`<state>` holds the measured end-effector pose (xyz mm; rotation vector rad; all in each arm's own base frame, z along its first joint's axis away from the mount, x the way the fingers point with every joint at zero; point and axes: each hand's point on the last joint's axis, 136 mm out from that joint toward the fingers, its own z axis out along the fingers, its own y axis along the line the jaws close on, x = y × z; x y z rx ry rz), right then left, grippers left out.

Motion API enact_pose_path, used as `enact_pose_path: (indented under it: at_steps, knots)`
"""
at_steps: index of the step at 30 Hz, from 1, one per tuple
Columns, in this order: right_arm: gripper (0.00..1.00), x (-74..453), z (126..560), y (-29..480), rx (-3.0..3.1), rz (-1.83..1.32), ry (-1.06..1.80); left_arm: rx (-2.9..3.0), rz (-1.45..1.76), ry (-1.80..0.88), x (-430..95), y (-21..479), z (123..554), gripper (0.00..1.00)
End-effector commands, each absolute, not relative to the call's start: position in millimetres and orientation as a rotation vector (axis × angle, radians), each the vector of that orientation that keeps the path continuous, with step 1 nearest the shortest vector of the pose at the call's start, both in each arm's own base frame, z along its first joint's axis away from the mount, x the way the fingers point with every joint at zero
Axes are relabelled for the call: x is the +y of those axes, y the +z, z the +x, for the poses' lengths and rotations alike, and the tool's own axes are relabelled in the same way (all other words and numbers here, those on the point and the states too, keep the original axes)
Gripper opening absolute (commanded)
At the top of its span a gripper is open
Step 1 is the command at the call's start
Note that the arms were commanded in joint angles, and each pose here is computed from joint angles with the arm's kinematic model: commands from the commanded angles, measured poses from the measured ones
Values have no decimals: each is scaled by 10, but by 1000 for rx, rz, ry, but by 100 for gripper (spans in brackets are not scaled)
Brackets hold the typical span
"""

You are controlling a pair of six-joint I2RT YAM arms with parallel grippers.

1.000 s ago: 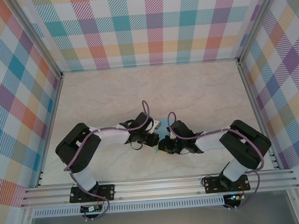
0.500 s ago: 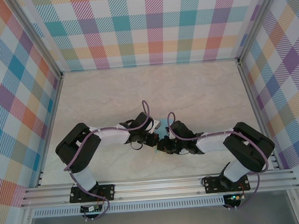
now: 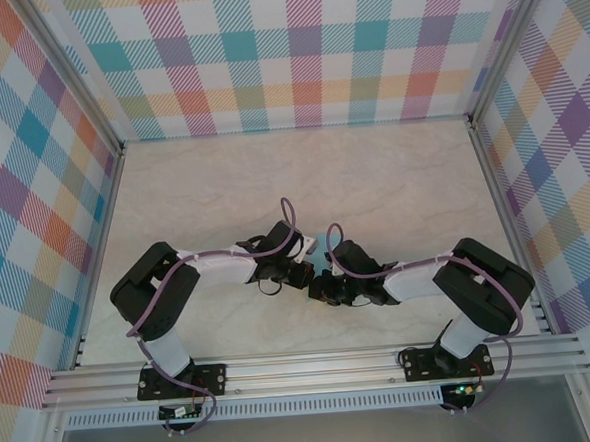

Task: Fold a paper plane with a square sheet of paper (pick it up from the middle)
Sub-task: Third fold the triangle at the center of the table.

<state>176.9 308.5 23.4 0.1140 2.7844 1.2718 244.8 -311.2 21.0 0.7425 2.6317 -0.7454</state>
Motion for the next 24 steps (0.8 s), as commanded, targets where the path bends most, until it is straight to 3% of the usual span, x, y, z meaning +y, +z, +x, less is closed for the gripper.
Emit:
enact_pose_path:
  at_steps: [1, 13, 21, 24]
  knots:
    - [16, 3212, 1772, 408, 2733, 64, 1322, 2674, 729, -713, -3041, 103, 2469, 3]
    - [15, 3196, 1775, 42, 2833, 113, 1214, 2675, 725, -711, -3041, 107, 2470, 2]
    - [22, 2923, 1849, 400, 2772, 103, 1048, 2665, 711, -729, -3050, 193, 2468, 4]
    - [25, 2702, 1924, 509, 2743, 148, 997, 2642, 681, -743, -3054, 337, 2491, 11]
